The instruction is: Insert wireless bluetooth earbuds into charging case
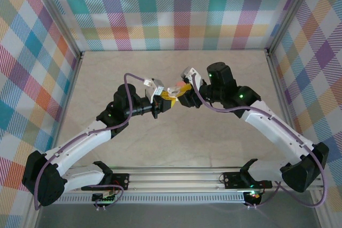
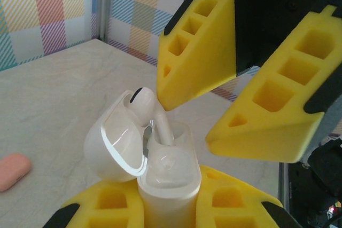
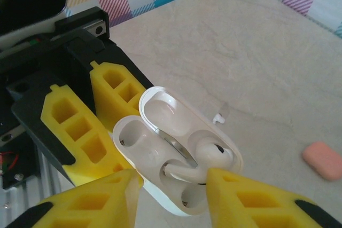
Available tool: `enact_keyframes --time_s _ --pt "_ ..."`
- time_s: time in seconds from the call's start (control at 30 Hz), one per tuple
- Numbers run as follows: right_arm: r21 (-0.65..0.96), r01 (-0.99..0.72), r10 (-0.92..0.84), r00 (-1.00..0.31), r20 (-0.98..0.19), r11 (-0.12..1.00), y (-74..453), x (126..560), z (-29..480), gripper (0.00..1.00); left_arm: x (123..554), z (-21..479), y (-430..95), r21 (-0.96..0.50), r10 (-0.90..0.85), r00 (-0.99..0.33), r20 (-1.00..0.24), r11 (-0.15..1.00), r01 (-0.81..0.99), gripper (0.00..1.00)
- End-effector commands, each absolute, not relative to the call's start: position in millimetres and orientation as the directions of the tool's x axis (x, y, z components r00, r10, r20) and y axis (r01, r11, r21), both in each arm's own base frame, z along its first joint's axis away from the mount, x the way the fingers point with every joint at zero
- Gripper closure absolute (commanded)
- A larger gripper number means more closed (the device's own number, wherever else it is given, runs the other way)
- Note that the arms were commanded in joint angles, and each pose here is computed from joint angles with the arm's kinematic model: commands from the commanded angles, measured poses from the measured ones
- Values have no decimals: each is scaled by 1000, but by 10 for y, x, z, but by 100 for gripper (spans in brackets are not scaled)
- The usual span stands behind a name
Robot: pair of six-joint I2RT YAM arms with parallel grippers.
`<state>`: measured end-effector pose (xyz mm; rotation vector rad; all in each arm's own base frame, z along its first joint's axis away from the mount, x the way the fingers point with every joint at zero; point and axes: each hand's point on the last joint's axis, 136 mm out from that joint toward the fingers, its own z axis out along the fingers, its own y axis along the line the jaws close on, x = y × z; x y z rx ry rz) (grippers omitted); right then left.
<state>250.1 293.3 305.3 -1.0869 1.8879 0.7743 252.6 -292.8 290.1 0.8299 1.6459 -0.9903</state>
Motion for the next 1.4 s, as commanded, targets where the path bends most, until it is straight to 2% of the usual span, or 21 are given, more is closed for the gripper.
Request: enact_keyframes --time_s 0.0,0.1,0.23,0.37,0.5,0.63,0.93,1.37 --pt "225 -863 -346 -402 -848 453 2990 2523 3115 57 2378 3192 -2957 -154 1 -166 -986 369 917 100" --pt "331 -825 -300 -494 -816 459 2999 2564 3142 57 2373 3191 -2950 -156 -3 -167 -986 370 916 100" --pt "518 -761 -235 -626 -743 391 3067 2533 3221 57 2365 3201 -2946 -157 -7 -166 -986 368 916 100" --pt "603 -721 -233 -686 -689 341 3124 2464 3261 58 2357 3204 -2943 -161 -12 -168 -986 366 916 100" --pt "626 -693 -238 -716 -656 358 3123 2467 3245 59 2347 3215 -2938 -163 -16 -168 -986 364 917 100" --pt "634 -647 -224 -753 -619 424 3086 2545 3173 59 2336 3224 -2927 -159 -18 -163 -986 365 917 100" --pt "614 -604 -198 -776 -599 508 3012 2643 3094 60 2331 3225 -2907 -159 -20 -163 -986 373 914 100" --pt "641 -543 -147 -813 -564 543 3021 2741 3074 61 2312 3256 -2894 -153 -25 -154 -988 371 916 100"
